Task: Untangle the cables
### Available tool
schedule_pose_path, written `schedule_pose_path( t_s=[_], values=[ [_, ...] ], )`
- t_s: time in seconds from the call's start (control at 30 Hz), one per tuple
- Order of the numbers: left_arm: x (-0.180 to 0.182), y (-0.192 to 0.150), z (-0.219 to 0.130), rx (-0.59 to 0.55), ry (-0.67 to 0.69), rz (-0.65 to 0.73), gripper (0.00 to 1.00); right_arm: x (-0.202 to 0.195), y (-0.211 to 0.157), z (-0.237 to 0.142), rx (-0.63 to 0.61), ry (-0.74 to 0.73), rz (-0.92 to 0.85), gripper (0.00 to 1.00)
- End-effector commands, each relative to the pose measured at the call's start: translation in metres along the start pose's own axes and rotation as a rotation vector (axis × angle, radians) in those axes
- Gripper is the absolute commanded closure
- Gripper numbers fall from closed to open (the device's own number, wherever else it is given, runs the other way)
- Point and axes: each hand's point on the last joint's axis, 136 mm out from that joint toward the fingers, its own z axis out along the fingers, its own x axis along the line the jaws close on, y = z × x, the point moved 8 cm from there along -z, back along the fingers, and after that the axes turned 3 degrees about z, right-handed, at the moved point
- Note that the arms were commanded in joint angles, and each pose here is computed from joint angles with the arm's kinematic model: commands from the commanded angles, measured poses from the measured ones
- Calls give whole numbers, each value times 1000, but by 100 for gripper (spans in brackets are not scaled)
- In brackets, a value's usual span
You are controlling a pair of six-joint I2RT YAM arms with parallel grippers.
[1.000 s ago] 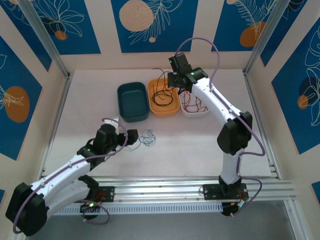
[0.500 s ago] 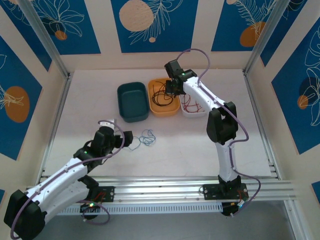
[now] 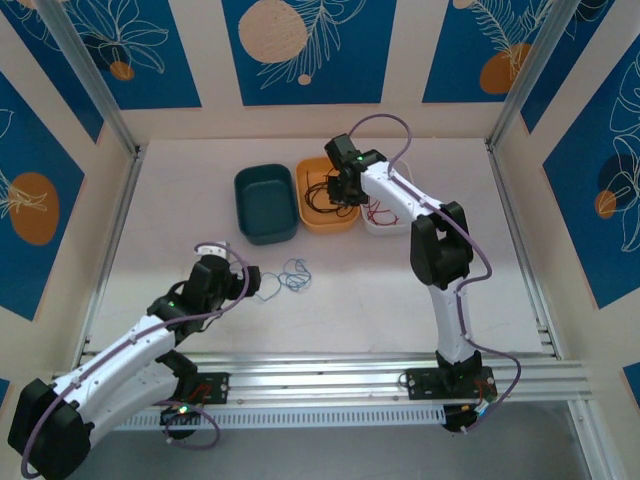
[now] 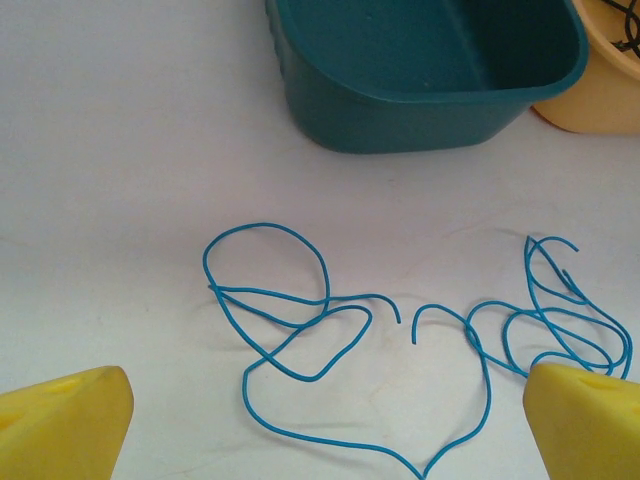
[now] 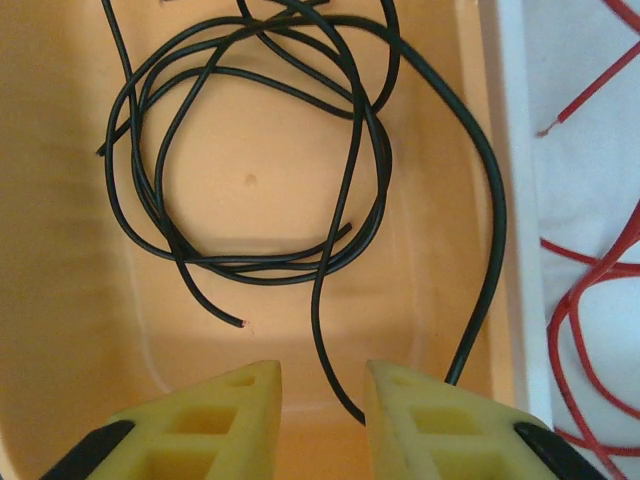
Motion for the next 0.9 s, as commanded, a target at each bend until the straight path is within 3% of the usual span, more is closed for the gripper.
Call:
schedule_pose_path(
  t_s=[0.0,0.43,0.87],
  values=[
    [-1,8,-4,-7,19,-15,0,3,-6,-10,6,13,-32,68],
    [2,6,10,80,51,-35,0,-4,-17,-54,-93,-92,-88,64],
    [17,14,30,103,82,-104,0,5,-30,-38,-79,-211,-136,66]
  ],
)
